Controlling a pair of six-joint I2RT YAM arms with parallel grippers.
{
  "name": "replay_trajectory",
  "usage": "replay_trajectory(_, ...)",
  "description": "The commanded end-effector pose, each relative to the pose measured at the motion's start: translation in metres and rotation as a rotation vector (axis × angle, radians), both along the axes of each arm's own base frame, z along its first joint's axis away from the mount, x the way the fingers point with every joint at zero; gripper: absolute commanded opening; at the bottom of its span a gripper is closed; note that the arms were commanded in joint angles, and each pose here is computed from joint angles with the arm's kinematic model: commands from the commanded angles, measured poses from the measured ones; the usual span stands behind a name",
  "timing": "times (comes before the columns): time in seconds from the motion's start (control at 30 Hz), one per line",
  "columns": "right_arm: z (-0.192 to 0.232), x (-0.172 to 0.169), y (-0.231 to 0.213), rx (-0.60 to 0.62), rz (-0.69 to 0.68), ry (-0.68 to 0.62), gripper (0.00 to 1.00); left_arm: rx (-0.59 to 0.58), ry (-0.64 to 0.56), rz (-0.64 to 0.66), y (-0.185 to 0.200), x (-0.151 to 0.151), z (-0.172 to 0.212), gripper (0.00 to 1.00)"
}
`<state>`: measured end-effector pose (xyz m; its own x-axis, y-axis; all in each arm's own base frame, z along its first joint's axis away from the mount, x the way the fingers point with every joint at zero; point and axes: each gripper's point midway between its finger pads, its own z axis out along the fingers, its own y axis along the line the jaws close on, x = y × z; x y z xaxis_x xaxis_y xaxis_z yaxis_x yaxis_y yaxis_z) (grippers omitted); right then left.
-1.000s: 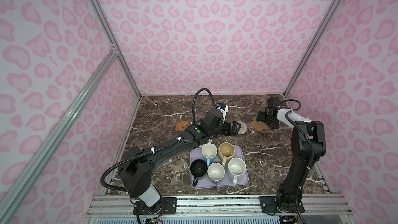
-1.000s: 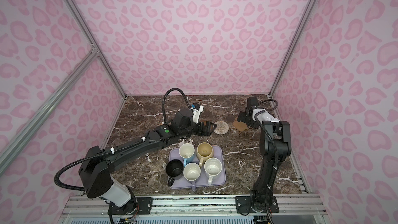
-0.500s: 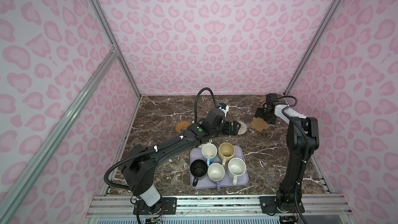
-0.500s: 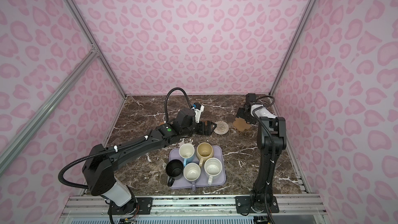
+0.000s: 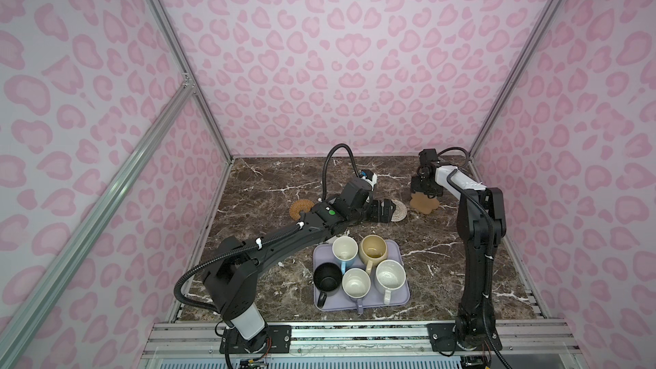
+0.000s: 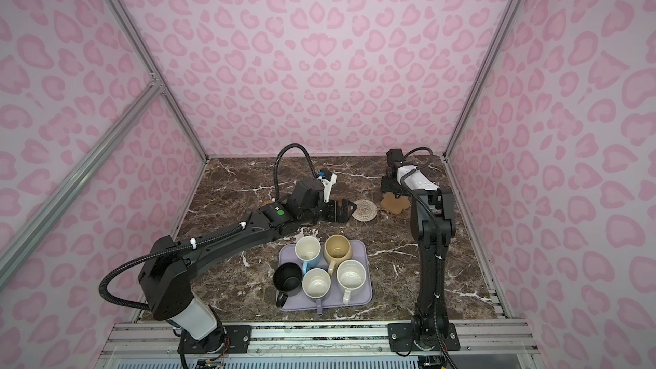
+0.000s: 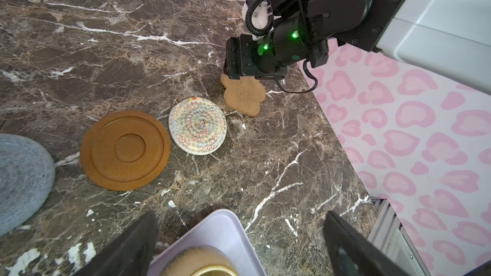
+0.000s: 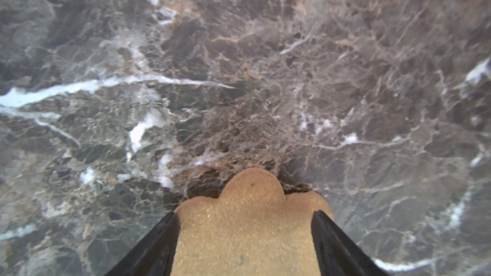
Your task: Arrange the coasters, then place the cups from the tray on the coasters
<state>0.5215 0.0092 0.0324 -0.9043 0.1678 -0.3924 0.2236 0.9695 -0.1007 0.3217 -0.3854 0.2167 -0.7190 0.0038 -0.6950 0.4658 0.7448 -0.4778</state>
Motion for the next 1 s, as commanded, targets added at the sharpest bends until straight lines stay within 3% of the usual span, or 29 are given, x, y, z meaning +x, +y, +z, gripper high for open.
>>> replay_trajectory(0.0,-0.014,-0.023,-0.007,-0.092,0.05,0.119,0.78,0.003,-0.018,0.006,0.0,0.004,0.004,0.99)
replay_trajectory(0.27,-0.013,-0.039,-0.007,-0.117,0.135,0.16,0.76,-0.004,-0.01,0.003,-0.001,0.003,0.003,0.99)
replay_trajectory(0.6,-0.004,-0.044,0.008,-0.027,0.156,0.12,0.74,-0.009,-0.017,0.011,0.004,0.0,0.006,0.99)
replay_trajectory(0.7,0.006,-0.043,0.004,0.02,0.097,0.05,0.75,-0.004,-0.023,0.018,0.007,0.0,0.006,0.99)
replay_trajectory(0.83,0.019,-0.037,-0.006,0.193,-0.006,-0.045,0.75,-0.006,-0.025,0.021,0.008,-0.001,0.007,0.99)
replay_trajectory(0.97,0.02,-0.045,-0.027,0.192,-0.078,-0.089,0.78,-0.016,-0.024,0.015,0.007,-0.002,0.007,0.99)
